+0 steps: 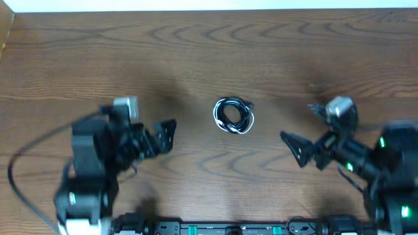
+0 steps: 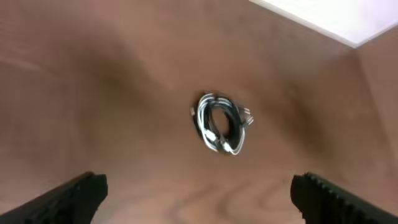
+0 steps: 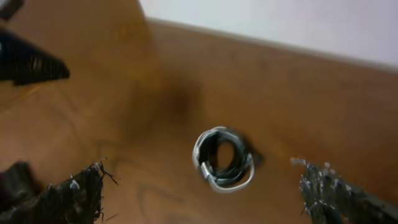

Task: Untangle cables
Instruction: 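Move the right gripper down onto the cable bundle center, then close the right gripper on a black cable in the bundle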

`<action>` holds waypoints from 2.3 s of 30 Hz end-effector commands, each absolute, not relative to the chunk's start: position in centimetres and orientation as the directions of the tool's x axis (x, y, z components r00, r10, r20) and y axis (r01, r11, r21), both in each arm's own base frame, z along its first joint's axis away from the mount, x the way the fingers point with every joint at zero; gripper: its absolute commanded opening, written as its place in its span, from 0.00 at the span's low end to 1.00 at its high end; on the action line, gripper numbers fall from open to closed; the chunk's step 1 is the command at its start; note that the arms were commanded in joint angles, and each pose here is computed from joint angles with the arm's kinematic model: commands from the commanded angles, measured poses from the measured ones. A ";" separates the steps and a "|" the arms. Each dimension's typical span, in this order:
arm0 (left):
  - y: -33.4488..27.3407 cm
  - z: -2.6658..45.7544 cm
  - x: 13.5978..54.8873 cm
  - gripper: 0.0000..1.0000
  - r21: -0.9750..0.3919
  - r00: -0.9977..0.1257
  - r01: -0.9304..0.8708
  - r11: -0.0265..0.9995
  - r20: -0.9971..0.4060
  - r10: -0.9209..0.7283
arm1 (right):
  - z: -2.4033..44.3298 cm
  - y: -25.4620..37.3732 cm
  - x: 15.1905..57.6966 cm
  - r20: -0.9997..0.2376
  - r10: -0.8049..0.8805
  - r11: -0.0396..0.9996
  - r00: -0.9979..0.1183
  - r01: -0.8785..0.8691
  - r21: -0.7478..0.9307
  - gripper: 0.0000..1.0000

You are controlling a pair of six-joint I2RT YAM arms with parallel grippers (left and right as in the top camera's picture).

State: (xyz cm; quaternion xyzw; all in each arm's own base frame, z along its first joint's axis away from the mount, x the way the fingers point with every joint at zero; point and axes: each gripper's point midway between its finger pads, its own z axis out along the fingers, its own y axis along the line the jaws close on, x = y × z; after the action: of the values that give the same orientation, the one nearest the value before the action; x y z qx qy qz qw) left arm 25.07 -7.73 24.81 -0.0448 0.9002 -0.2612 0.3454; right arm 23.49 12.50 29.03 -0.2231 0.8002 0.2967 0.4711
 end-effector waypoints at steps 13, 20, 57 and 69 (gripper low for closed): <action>-9.9 21.4 27.1 1.00 -0.587 -0.940 0.026 0.809 -0.290 -0.180 | 25.2 16.8 24.9 -0.516 0.020 0.551 -0.857 -0.421 0.721 0.72; -7.6 19.0 25.5 1.00 -0.417 -0.957 -0.067 0.907 -0.231 -0.177 | 19.2 19.4 26.4 -0.406 0.006 0.771 -0.914 -0.254 0.583 0.68; -2.2 16.7 24.5 1.00 -0.248 -0.868 -0.442 0.862 -0.122 -0.481 | 5.6 27.2 33.0 -0.211 -0.371 0.894 -0.905 -0.409 0.183 0.58; -2.1 16.8 24.7 1.00 -0.250 -0.867 -0.441 0.862 -0.128 -0.481 | 2.6 27.2 33.0 -0.159 -0.376 0.900 -0.913 -0.400 0.170 0.22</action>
State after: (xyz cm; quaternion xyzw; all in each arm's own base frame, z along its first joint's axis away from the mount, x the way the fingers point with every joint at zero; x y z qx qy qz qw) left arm 24.55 -2.48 16.81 -0.2349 0.9609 -0.1135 0.0929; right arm 32.54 26.99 2.44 -0.1966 0.9736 0.1038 0.0525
